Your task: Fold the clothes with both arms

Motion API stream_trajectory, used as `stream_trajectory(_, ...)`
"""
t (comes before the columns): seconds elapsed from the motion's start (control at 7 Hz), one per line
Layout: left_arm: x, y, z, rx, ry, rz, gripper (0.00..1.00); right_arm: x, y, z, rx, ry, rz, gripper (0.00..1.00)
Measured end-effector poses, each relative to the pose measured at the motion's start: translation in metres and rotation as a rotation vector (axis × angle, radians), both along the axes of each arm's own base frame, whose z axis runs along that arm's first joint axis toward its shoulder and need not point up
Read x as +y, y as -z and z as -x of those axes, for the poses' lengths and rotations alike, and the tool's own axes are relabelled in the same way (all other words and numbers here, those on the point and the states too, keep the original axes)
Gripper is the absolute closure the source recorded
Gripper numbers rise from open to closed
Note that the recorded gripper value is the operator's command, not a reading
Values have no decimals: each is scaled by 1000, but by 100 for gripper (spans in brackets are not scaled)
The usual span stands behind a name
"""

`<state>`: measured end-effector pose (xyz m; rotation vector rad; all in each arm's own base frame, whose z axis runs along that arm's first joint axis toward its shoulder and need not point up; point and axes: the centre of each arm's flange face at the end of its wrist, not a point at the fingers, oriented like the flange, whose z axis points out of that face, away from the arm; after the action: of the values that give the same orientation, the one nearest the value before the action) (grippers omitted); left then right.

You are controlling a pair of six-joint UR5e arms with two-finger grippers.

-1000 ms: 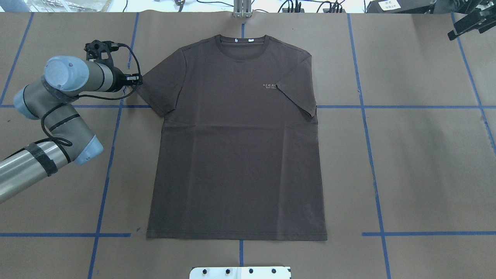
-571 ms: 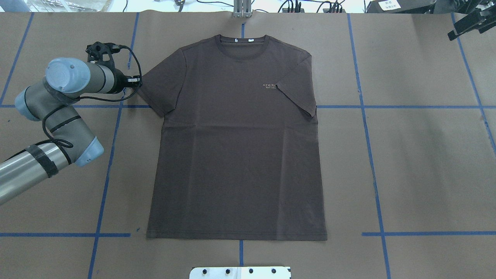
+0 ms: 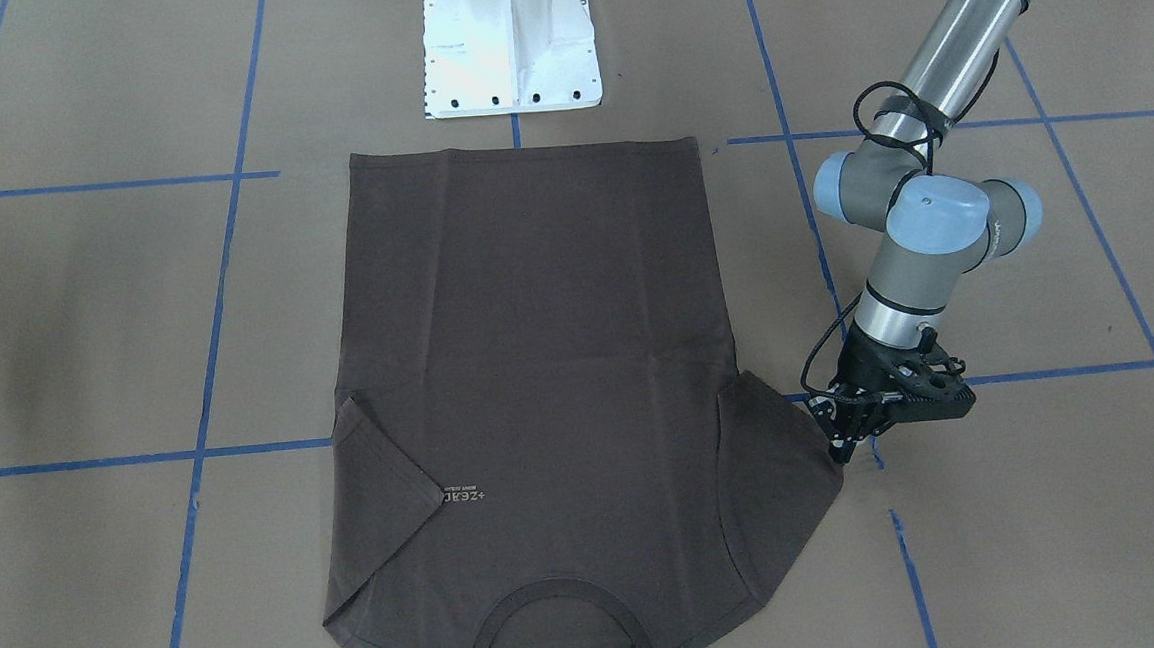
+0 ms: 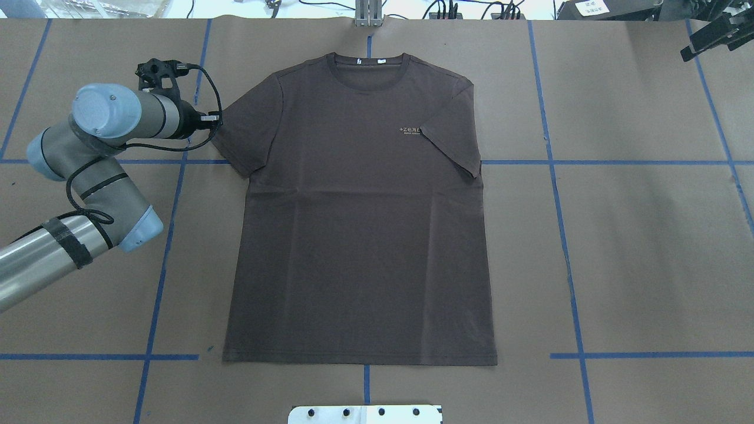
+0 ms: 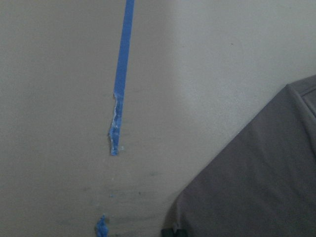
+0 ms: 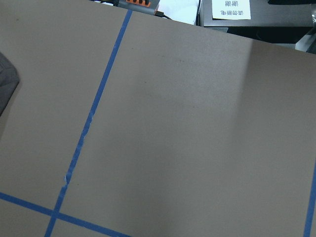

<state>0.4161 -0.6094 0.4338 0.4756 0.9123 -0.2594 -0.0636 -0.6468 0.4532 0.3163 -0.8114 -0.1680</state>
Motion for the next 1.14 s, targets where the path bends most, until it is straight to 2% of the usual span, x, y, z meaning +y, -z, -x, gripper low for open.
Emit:
stream_trajectory(0.14, -3, 26, -6, -8, 0, 18, 100, 0, 0, 0, 0, -1, 0, 0)
stream_trajectory(0.57, -2, 135, -79, -1, 6, 161, 100, 0, 2, 0, -2, -5, 3, 0)
stream_trajectory(0.86, -2, 160, -113, -1, 8, 207, 100, 0, 2, 0, -3, -7, 5, 0)
stream_trajectory(1.0, -3, 161, -118, -6, 10, 214, 94, 0, 1, 0, -3, -8, 7, 0)
stream_trajectory(1.14, -4, 160, -121, -11, 12, 217, 1, 0, 1, 1, -3, -8, 9, 0)
